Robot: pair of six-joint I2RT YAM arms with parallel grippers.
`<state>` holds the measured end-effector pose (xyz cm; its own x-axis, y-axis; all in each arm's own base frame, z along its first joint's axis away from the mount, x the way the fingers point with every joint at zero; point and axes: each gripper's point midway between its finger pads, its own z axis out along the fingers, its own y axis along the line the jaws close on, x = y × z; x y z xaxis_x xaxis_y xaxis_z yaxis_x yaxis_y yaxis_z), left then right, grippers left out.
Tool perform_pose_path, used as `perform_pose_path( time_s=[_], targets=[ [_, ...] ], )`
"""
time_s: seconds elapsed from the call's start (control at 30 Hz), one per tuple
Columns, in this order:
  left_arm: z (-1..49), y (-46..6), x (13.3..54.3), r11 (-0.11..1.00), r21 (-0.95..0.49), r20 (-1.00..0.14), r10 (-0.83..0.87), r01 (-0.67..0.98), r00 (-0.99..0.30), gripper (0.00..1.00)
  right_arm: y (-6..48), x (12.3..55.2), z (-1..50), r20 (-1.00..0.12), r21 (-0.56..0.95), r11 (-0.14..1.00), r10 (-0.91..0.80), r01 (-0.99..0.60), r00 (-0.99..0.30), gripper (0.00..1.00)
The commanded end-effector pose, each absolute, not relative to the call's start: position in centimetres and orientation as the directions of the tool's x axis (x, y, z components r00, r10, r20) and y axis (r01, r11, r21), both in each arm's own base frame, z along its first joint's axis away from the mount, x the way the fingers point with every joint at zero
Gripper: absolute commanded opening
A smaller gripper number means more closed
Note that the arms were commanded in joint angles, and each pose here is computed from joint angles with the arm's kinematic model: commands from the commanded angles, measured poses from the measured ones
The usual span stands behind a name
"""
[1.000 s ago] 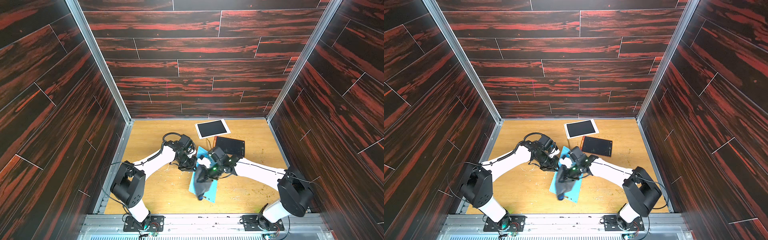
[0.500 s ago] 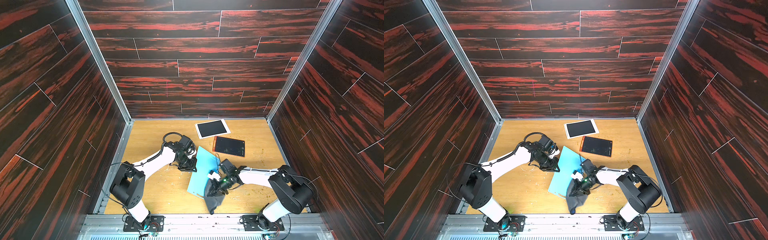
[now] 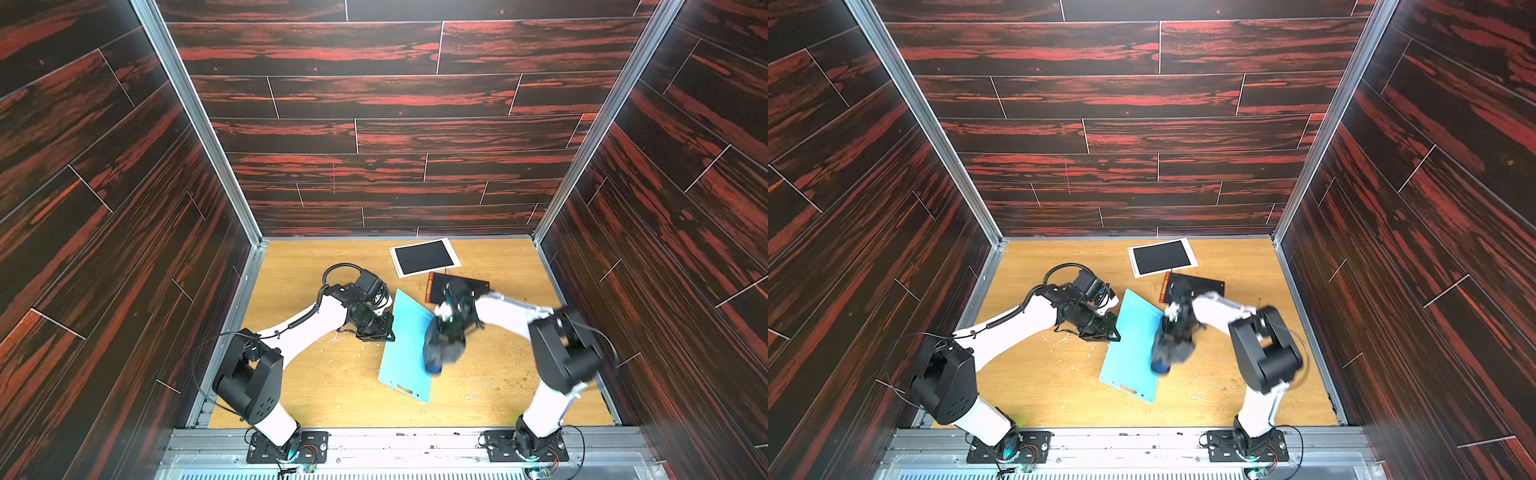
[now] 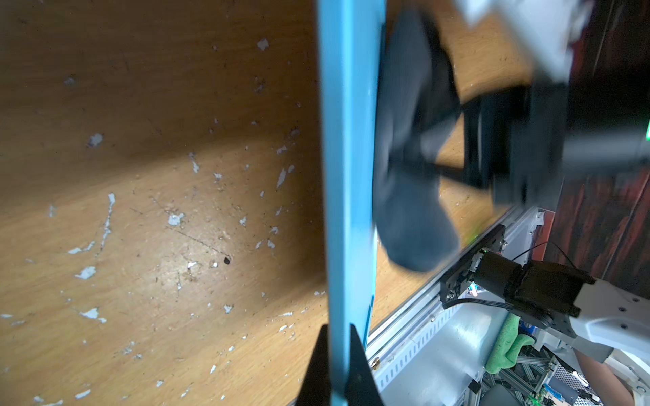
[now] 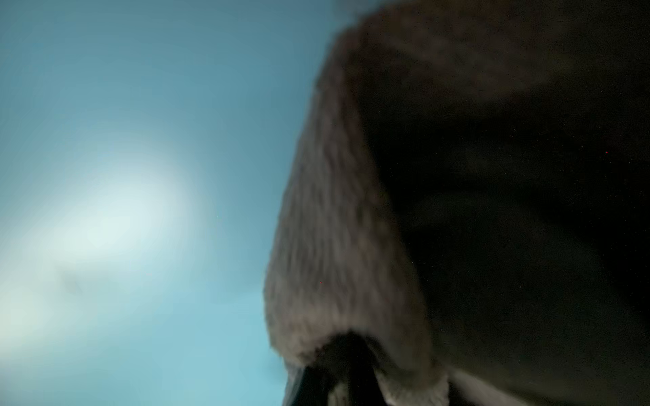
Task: Wipe the drawing tablet
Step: Wipe the dirt from the drawing tablet.
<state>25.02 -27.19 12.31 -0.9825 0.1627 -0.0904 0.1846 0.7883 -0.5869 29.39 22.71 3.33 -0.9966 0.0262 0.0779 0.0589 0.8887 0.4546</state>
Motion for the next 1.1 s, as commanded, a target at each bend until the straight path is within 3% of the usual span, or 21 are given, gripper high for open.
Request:
perform_pose_path(
  time_s=[0.0, 0.17, 0.33, 0.47, 0.6, 0.67, 0.77, 0.87, 0.97, 1.07],
  targets=[
    [11.7, -26.5, 24.2, 0.812, -0.552, -0.087, 0.170, 0.189, -0.982, 0.00, 24.7, 33.7, 4.0, -0.015, 0.446, 0.895, -0.006, -0.012, -1.000, 0.00],
    [11.6, -26.5, 24.3, 0.813, -0.550, -0.084, 0.174, 0.191, -0.981, 0.00, 33.1, 34.8, 11.9, -0.058, 0.706, 0.698, -0.114, -0.121, -0.992, 0.00],
    [11.5, -26.5, 24.3, 0.815, -0.547, -0.083, 0.174, 0.191, -0.981, 0.00, 35.6, 32.3, 16.1, -0.074, 0.816, 0.552, -0.194, -0.171, -0.978, 0.00],
    [11.4, -26.5, 24.3, 0.816, -0.546, -0.082, 0.174, 0.190, -0.981, 0.00, 33.3, 31.3, 13.9, -0.064, 0.796, 0.584, -0.178, -0.158, -0.982, 0.00],
    [11.5, -26.4, 24.4, 0.819, -0.542, -0.086, 0.170, 0.189, -0.982, 0.00, 28.3, 30.8, 7.9, 0.077, 0.755, 0.655, -0.054, 0.023, -0.996, 0.00],
    [11.6, -26.3, 24.3, 0.822, -0.537, -0.087, 0.169, 0.189, -0.982, 0.00, 24.5, 30.4, 4.7, 0.118, 0.656, 0.748, 0.035, 0.105, -0.992, 0.00],
    [11.8, -26.3, 24.4, 0.822, -0.537, -0.091, 0.165, 0.188, -0.982, 0.00, 21.2, 29.3, 3.3, 0.080, 0.539, 0.837, 0.062, 0.096, -0.995, 0.00],
    [11.7, -26.4, 24.6, 0.822, -0.538, -0.089, 0.164, 0.186, -0.982, 0.00, 22.7, 27.9, 5.2, 0.058, 0.596, 0.802, 0.002, 0.036, -0.998, 0.00],
    [11.6, -26.5, 24.8, 0.824, -0.536, -0.084, 0.165, 0.184, -0.983, 0.00, 27.5, 25.0, 8.2, 0.035, 0.643, 0.758, -0.175, -0.112, -0.984, 0.00],
    [11.6, -26.4, 24.8, 0.828, -0.530, -0.085, 0.162, 0.182, -0.983, 0.00, 33.6, 20.7, 12.4, 0.005, 0.741, 0.631, -0.348, -0.230, -0.938, 0.00]
  ],
)
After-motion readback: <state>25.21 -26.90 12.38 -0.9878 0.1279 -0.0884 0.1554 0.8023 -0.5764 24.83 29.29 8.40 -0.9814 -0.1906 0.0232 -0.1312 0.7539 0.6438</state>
